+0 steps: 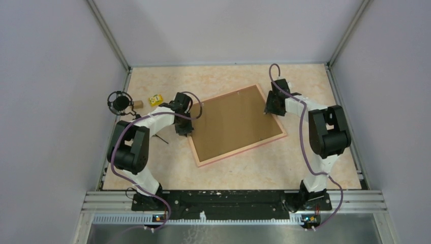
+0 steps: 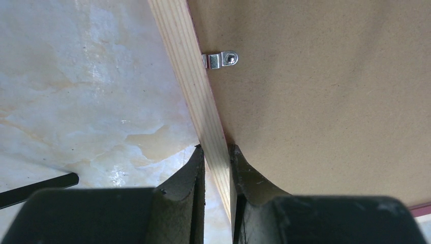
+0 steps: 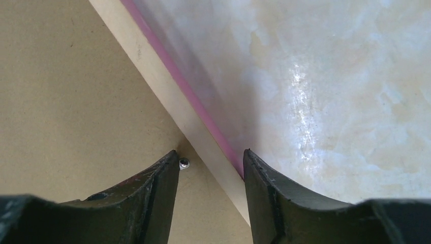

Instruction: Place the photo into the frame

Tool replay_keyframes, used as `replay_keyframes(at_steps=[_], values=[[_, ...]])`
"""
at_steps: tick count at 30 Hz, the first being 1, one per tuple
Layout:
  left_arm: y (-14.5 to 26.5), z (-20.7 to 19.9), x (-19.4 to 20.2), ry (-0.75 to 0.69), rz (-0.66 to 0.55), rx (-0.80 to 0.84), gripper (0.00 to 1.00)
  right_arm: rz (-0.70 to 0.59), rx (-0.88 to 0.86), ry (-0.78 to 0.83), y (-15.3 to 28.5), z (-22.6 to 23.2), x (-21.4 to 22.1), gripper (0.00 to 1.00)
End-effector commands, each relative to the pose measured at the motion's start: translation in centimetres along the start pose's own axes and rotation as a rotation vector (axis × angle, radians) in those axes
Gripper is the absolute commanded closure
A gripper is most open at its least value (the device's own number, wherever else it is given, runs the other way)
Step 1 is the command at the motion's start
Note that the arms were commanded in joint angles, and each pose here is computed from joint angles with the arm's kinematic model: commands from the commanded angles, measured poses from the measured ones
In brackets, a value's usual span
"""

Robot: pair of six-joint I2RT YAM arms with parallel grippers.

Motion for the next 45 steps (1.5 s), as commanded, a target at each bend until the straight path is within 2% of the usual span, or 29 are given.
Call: replay_keyframes(at_steps=[1, 10, 19, 26, 31, 45], values=[[-1.1, -0.5, -0.1, -0.025, -0.019, 0.038, 1.00, 0.175, -0.164, 0.062, 0.1, 2.5, 2.9, 0.48], [-1.0, -0.4, 0.0, -0.024, -0.021, 0.036, 1.00, 0.225, -0.166, 0.123, -0.1, 2.2, 3.5, 0.46], [-0.9, -0.3, -0.2, -0.026, -0.029, 0.029, 1.00, 0.269, -0.197, 0.203, 0.7, 1.9, 4.2, 0.55], [-0.9, -0.3, -0.2, -0.024, -0.027, 0.027, 1.00, 0.306, -0.177, 0.255, 0.7, 1.3, 4.8, 0.52], [-1.1, -0.2, -0.3, -0.028, -0.025, 0.025, 1.00, 0.306, -0.158, 0.267, 0.7, 1.0, 4.8, 0.56], [-1.5, -0.2, -0.2, -0.065, -0.001, 0.028, 1.00, 0.249, -0.040, 0.341, 0.8, -0.5, 4.1, 0.59]])
Point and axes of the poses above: each gripper's point midway between its finger pads, its own y axis back along the fingers, its own z axis along the line the jaws close on, x = y × z, the point moved 6 cm from there along y, back along the fingers, and after that the axes turned 4 degrees about y, right-handed, at the moved point
